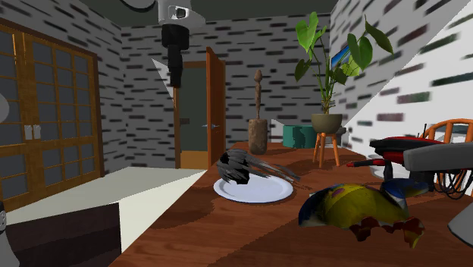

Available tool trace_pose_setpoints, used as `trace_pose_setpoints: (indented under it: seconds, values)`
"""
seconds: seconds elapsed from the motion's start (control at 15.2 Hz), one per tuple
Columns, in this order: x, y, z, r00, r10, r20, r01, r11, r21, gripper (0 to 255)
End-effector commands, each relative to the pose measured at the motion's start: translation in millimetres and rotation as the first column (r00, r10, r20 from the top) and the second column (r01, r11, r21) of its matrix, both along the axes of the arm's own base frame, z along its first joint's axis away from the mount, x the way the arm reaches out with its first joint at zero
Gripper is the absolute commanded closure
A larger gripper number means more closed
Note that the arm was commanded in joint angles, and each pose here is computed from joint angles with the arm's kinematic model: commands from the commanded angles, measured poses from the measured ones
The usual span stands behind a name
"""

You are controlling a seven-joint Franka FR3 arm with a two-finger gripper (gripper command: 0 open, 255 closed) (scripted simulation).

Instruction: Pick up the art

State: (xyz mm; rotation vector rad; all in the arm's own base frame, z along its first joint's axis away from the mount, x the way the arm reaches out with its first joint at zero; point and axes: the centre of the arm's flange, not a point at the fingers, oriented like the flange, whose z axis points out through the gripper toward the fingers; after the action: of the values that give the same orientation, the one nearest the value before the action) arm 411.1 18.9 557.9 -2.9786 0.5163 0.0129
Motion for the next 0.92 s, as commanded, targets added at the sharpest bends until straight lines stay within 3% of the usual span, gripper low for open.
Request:
trace_pose_setpoints:
  seconds: [0.0, 0.4, 0.86]
  values:
    - [25.0, 1.0, -15.0, 0.999, -0.049, -0.012, 0.049, 0.999, -0.002, 0]
    - [91.5, 4.5, -62.5, 0.981, -0.187, -0.048, 0.187, 0.982, -0.014, 0]
    - [166.5, -3.4, -121.1, 0.935, -0.344, -0.089, 0.342, 0.939, -0.034, 0]
